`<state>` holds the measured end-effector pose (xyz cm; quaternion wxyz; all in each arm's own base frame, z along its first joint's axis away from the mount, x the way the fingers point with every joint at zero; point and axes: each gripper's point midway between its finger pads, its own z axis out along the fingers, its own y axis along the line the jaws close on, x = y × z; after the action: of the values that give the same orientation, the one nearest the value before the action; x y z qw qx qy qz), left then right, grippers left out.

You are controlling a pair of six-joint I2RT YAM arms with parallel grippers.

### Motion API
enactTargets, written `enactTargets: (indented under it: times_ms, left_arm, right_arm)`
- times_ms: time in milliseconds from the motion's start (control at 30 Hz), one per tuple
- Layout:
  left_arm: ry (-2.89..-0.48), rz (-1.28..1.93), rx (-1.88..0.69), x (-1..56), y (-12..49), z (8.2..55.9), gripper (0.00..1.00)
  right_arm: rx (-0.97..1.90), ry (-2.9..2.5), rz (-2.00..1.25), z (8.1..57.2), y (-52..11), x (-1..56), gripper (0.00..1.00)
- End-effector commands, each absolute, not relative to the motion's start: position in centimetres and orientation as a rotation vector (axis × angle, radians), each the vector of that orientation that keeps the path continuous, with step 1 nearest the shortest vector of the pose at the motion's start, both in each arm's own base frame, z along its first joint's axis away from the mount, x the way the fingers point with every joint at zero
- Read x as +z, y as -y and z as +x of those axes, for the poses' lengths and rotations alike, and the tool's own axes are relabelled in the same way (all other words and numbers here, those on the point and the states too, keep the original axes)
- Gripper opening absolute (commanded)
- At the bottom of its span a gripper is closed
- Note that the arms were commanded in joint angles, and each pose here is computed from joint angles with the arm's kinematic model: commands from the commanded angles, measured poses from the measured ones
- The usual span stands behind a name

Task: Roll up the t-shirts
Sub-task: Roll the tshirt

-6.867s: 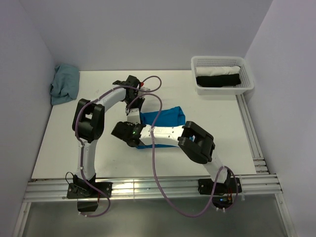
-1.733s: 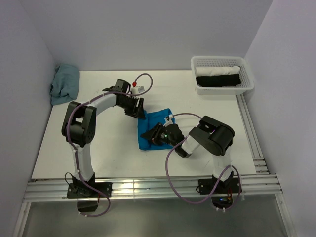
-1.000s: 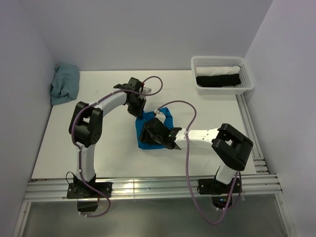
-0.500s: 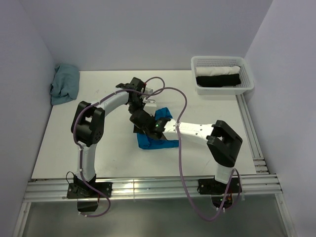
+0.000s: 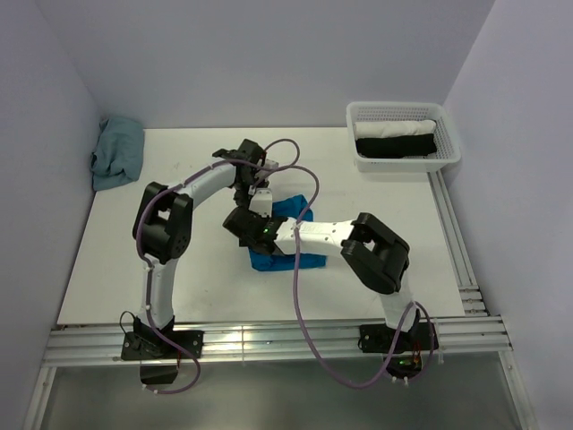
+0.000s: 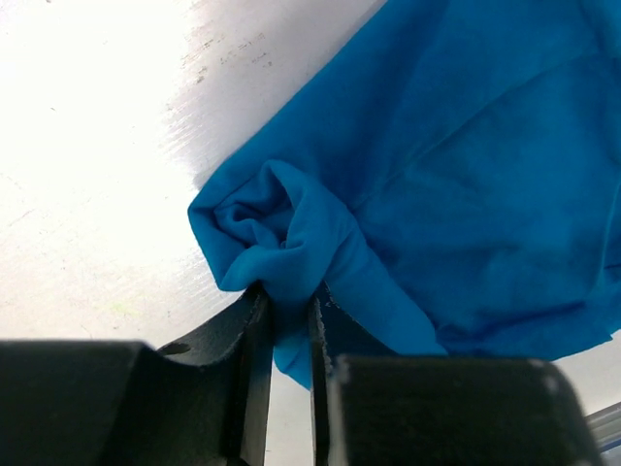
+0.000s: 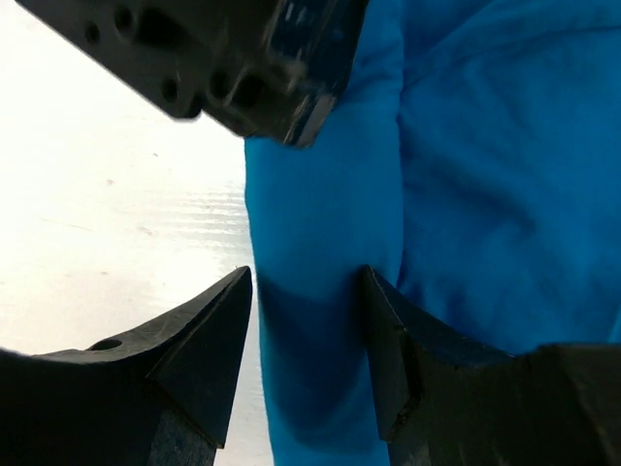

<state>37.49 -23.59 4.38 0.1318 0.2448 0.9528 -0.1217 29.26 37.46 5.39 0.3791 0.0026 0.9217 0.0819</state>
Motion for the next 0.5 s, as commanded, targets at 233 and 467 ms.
enactTargets:
  times_ms: [233, 467]
  left_arm:
    - [-2.757, 0.756, -0.356, 4.7, 24.5, 38.6, 0.36]
    - [-2.711, 0.756, -0.451, 7.4, 25.6, 39.6, 0.61]
  right_arm:
    - [0.047, -2.433, -0.041, 27.0, -36.5, 1.5, 0.55]
    - [0.187, -2.44, 0.005, 26.6, -36.3, 2.2, 0.34]
